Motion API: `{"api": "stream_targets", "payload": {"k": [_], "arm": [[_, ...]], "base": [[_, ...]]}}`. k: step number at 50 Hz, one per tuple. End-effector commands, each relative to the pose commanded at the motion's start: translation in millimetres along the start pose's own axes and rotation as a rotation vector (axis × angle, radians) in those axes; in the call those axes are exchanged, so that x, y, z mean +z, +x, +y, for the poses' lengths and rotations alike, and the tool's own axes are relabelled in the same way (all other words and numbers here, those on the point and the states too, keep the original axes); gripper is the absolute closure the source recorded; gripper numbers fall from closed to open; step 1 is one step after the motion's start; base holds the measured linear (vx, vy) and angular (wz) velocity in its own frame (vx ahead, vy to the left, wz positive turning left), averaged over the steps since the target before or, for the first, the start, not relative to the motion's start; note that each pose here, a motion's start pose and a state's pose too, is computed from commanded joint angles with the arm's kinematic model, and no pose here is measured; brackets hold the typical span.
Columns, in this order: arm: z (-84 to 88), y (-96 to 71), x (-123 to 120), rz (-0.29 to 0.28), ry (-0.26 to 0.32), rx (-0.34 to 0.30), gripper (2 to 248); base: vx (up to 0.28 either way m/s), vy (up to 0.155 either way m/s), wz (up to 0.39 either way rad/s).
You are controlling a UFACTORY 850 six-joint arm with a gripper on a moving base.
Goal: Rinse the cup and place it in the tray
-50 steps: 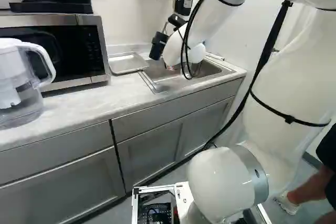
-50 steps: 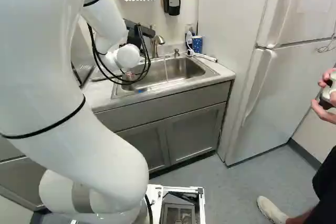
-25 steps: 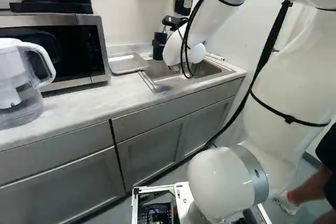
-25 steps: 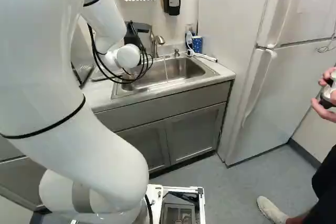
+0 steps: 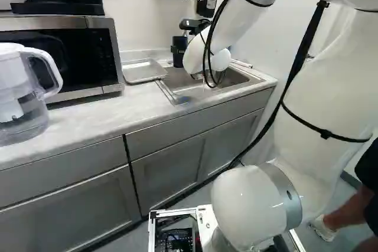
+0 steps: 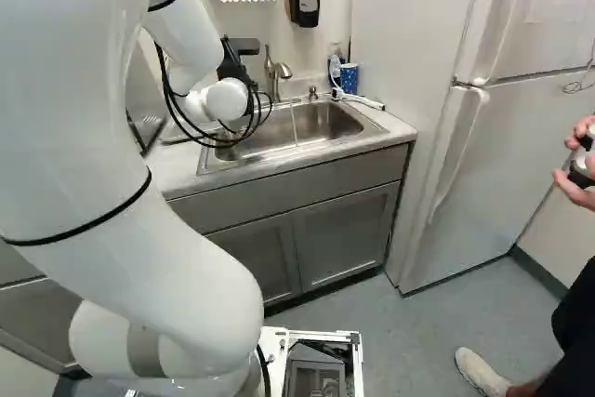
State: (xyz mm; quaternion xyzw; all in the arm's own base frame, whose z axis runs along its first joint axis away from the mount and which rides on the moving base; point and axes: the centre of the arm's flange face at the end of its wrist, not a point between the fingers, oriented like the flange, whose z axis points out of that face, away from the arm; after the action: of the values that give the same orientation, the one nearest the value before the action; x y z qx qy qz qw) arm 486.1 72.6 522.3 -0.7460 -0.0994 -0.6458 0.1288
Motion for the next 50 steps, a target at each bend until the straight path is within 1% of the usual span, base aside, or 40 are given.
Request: {"api": "stream_targets", "payload": {"k": [20,31,50], "arm": [[-22.4,1.4,23,-0.002,0.052,-0.007,126],[-37.6,1.5,31,-0.003,0.083,-0.012,126],[-64.8,2.3,45,0.017,0.143,-0.017,126]], "base": [[0.000,0.000,0.000],[0.000,0.000,0.000],[0.000,0.000,0.000]]}}
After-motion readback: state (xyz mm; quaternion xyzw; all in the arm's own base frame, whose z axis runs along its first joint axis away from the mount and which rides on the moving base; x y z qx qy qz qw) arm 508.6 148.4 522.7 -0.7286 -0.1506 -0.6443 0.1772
